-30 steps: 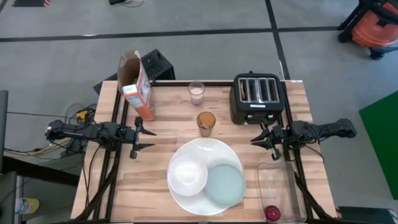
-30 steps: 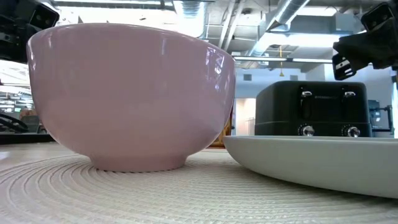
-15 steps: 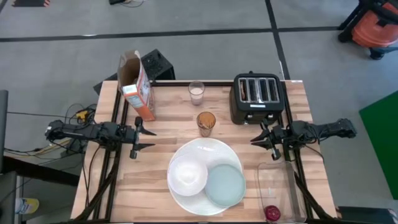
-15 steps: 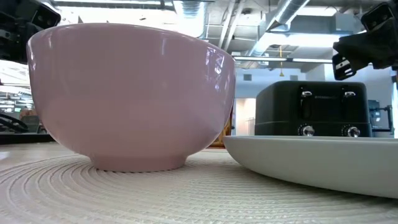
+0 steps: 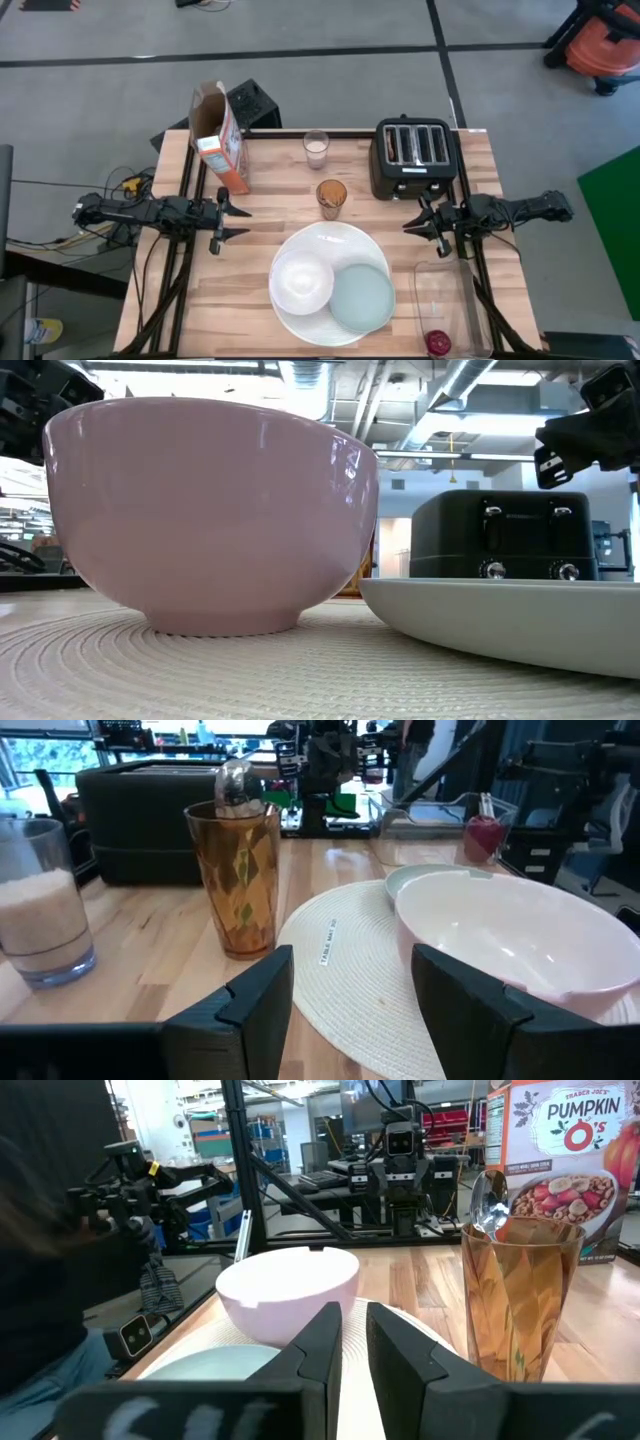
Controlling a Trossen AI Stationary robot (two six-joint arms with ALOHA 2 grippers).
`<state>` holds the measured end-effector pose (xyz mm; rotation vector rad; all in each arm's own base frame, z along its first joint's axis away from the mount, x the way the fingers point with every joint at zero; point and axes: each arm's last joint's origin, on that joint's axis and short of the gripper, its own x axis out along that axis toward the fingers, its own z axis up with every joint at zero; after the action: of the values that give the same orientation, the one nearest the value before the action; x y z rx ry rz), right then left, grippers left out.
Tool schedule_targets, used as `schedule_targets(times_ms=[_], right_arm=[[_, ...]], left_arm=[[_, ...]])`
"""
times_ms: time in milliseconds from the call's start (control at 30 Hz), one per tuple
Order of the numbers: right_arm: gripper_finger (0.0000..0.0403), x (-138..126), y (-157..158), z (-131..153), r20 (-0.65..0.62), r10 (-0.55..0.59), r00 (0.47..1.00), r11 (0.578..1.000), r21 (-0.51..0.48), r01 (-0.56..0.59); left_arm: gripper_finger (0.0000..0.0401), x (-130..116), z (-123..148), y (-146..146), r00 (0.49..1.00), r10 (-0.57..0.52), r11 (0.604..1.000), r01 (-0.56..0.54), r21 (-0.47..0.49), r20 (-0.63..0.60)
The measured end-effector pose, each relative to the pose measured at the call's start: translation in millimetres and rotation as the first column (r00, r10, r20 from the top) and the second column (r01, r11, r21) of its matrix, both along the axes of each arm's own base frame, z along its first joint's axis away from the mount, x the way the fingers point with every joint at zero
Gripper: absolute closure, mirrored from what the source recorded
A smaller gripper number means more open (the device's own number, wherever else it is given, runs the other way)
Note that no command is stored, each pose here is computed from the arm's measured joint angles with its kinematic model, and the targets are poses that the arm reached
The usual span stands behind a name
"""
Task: Arrange a breakfast setting
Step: Move the spoon to the left side of the white table mat
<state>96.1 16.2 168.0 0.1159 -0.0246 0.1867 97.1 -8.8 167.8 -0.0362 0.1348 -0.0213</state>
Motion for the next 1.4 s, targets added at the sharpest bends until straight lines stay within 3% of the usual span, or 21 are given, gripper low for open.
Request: schedule_targets(times_ms=[567, 767, 900, 1033, 1133, 1200, 1400], right_arm=[[0.0327, 0.0, 0.0, 0.0, 0.000, 0.000, 1.000, 1.000, 0.000, 0.000], [0.0327, 0.0, 0.0, 0.1, 0.003, 0.000, 1.000, 1.000, -0.010, 0.000], [0.0327, 0.0, -0.2, 0.2, 0.038, -0.006, 0.999, 0.981, -0.192, 0.013], [0.0327, 0.1, -0.3, 0.2, 0.081, -0.001, 0.997, 0.914, -0.405, 0.034], [0.0327, 0.1, -0.7, 1.5, 0.112, -0.010, 0.994, 0.869, -0.491, 0.064], [0.0327, 0.0, -1.7, 4.9, 0.145, -0.044, 0.988, 0.871, -0.480, 0.109], [0.0327, -0.5, -1.9, 9.3, 0.151, -0.058, 0.987, 0.958, -0.271, 0.097]], left_arm=[[0.0209, 0.0, 0.1, 0.4, 1.000, 0.024, 0.996, -0.024, -0.084, 0.000], [0.0209, 0.3, 0.4, 1.7, 0.998, 0.066, 0.997, -0.066, -0.031, 0.005], [0.0209, 0.2, 1.2, 4.0, 0.990, 0.142, 0.990, -0.142, -0.009, 0.015], [0.0209, 0.4, 0.7, 3.3, 0.993, 0.115, 0.993, -0.115, 0.004, 0.009], [0.0209, 0.4, 0.6, 2.5, 0.996, 0.089, 0.996, -0.089, 0.003, 0.007], [0.0209, 0.4, 0.5, 2.4, 0.996, 0.087, 0.996, -0.087, -0.002, 0.007], [0.0209, 0.4, 0.5, 2.4, 0.995, 0.098, 0.992, -0.098, -0.085, 0.004]])
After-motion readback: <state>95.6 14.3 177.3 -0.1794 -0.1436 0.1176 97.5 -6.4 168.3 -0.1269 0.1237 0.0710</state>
